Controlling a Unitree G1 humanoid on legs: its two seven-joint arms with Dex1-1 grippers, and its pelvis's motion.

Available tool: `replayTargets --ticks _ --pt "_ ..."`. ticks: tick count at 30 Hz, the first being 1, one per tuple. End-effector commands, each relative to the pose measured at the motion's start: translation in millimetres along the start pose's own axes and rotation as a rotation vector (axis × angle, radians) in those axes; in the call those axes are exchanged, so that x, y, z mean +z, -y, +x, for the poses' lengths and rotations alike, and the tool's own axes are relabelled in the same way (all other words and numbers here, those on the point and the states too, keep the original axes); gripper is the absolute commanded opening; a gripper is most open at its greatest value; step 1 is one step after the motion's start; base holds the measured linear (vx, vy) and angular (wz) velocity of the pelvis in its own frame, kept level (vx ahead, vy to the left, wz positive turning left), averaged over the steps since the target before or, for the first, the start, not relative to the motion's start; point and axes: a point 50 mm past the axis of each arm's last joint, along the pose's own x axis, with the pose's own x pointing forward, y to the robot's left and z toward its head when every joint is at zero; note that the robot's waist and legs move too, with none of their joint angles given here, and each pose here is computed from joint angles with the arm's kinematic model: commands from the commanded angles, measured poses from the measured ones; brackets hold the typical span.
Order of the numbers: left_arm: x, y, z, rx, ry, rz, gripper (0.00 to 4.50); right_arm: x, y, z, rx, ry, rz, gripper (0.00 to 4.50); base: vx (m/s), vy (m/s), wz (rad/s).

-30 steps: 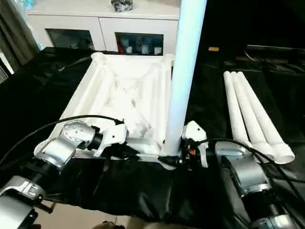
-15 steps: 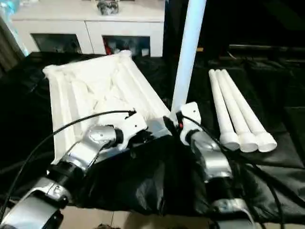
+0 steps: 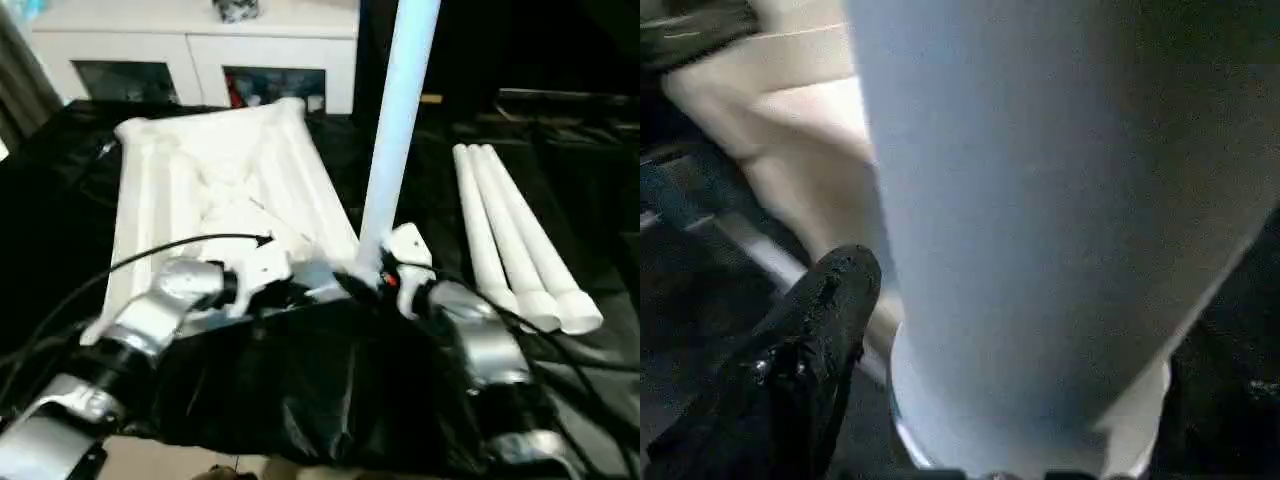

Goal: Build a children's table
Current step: Rotate leg to tighten

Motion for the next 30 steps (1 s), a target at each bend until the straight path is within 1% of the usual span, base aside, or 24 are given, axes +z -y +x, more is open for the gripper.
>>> replayTargets --ticks 1,6,9,11,12,14,20,23,25,26,27,28,30 --pt "11.9 9.5 7 -0.116 0.041 0.068 0.0 6.5 -15.7 5.2 0.171 0.009 -0.02 3.83 0.0 0.0 0.0" --pt "7.8 3.1 -6 -0.18 0.022 0.059 0.0 4.1 -21.6 -11.3 0.325 -0.062 -0.054 3.83 0.0 0.0 0.0" --pt "7.9 0.1 -9 -0.192 0.019 0.061 0.0 2.7 -23.6 -13.7 0.369 -0.087 -0.059 3.83 0.0 0.0 0.0" --pt "7.8 -1.0 -10 -0.207 0.01 0.067 0.0 2.4 -25.0 -14.1 0.392 -0.1 -0.062 3.58 0.0 0.0 0.0" --pt "6.9 -2.4 -12 -0.224 -0.005 0.075 0.0 2.6 -26.4 -13.7 0.41 -0.11 -0.067 3.58 0.0 0.0 0.0" --pt "6.1 -3.5 -13 -0.231 -0.017 0.081 0.0 2.7 -27.2 -12.8 0.415 -0.113 -0.071 3.32 0.0 0.0 0.0" --pt "5.5 -6.6 -14 -0.212 -0.009 0.069 0.0 1.4 -30.4 -9.8 0.405 -0.107 -0.075 2.87 0.0 0.0 0.0" --pt "4.9 -7.8 -10 -0.152 -0.003 0.055 0.0 -4.2 -29.0 -3.4 0.299 -0.095 -0.07 2.81 0.0 0.0 0.0" --pt "6.9 -9.2 2 -0.046 -0.005 0.022 0.0 -10.4 -19.6 11.5 0.068 -0.082 -0.038 2.79 0.0 0.0 0.0" --pt "6.9 -9.2 2 -0.046 -0.005 0.022 0.0 -10.4 -19.6 11.5 0.068 -0.082 -0.038 2.79 0.0 0.0 0.0" --pt "8.6 -8.7 11 0.007 -0.015 0.009 0.0 -12.4 -15.6 21.5 -0.052 -0.072 -0.017 2.77 0.0 0.0 0.0" --pt "9.3 -8.5 13 0.024 -0.017 0.006 0.0 -12.6 -14.9 24.5 -0.083 -0.067 -0.012 2.75 0.0 0.0 0.0" --pt "13.6 -5.1 21 0.029 0.005 -0.01 0.0 -13.9 -13.4 33.1 -0.149 -0.067 0.034 2.74 0.0 0.0 0.0"
